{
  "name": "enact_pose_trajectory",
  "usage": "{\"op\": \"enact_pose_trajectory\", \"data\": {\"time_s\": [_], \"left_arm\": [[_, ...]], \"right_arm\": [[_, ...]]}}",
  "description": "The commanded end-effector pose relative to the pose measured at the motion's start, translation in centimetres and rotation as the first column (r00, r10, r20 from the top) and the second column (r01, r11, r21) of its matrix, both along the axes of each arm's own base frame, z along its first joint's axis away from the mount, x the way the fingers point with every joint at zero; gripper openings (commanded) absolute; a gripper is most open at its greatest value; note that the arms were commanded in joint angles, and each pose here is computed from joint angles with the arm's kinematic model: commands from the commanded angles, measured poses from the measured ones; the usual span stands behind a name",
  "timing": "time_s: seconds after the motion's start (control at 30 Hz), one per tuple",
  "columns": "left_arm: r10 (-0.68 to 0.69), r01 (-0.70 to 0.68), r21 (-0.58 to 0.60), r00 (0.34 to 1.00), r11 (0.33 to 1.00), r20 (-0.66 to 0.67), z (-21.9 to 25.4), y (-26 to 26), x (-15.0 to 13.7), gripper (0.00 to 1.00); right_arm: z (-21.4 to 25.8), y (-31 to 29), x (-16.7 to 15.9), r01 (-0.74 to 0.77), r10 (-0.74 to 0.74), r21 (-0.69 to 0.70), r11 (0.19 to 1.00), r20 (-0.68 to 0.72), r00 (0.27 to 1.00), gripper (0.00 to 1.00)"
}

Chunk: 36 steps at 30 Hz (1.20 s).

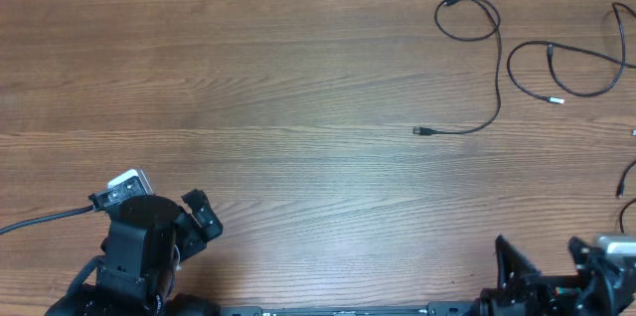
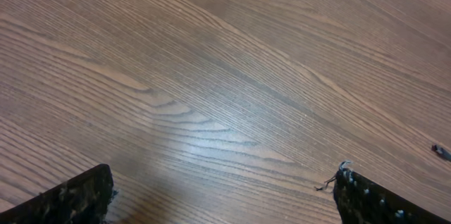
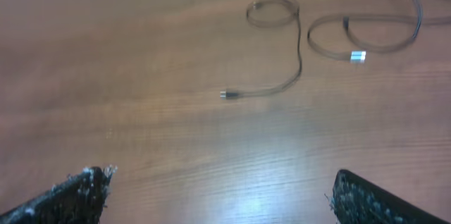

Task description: Untangle cables

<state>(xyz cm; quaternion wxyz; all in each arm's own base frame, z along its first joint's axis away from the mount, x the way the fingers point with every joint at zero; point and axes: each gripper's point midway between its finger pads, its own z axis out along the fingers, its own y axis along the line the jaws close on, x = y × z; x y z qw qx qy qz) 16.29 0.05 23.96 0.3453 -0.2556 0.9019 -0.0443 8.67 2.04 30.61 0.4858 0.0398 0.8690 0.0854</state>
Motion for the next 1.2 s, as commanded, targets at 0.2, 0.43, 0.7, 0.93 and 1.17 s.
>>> {"op": "enact_pose_trajectory", "data": {"time_s": [0.2, 0.43, 0.7, 0.93, 1.17], "left_arm": [[0.009, -0.009, -0.008, 1.0, 1.0, -0.001, -0.1, 0.0, 0.0, 0.99], [0.009, -0.009, -0.008, 1.0, 1.0, -0.001, -0.1, 0.0, 0.0, 1.0], [0.009, -0.009, -0.008, 1.0, 1.0, -0.001, -0.1, 0.0, 0.0, 0.99], [0.009, -0.009, -0.008, 1.0, 1.0, -0.001, -0.1, 0.0, 0.0, 0.99], [0.009, -0.009, -0.008, 1.0, 1.0, -0.001, -0.1, 0.0, 0.0, 1.0]], "right_arm": [[-0.5, 2.3, -0.7, -0.106, 0.109, 0.084, 0.991, -0.029, 0.994, 1.0], [-0.5, 2.3, -0.6, -0.105, 0.107, 0.083, 0.991, -0.029, 0.994, 1.0], [-0.5, 2.3, -0.6, -0.105, 0.107, 0.083, 0.991, -0.029, 0.994, 1.0], [-1.1, 2.3, -0.4, -0.103, 0.108, 0.085, 0.991, -0.047, 0.993, 1.0], [5.1, 2.1, 2.8, -0.12, 0.106, 0.045, 0.992, 0.241, 0.965, 1.0]]}}
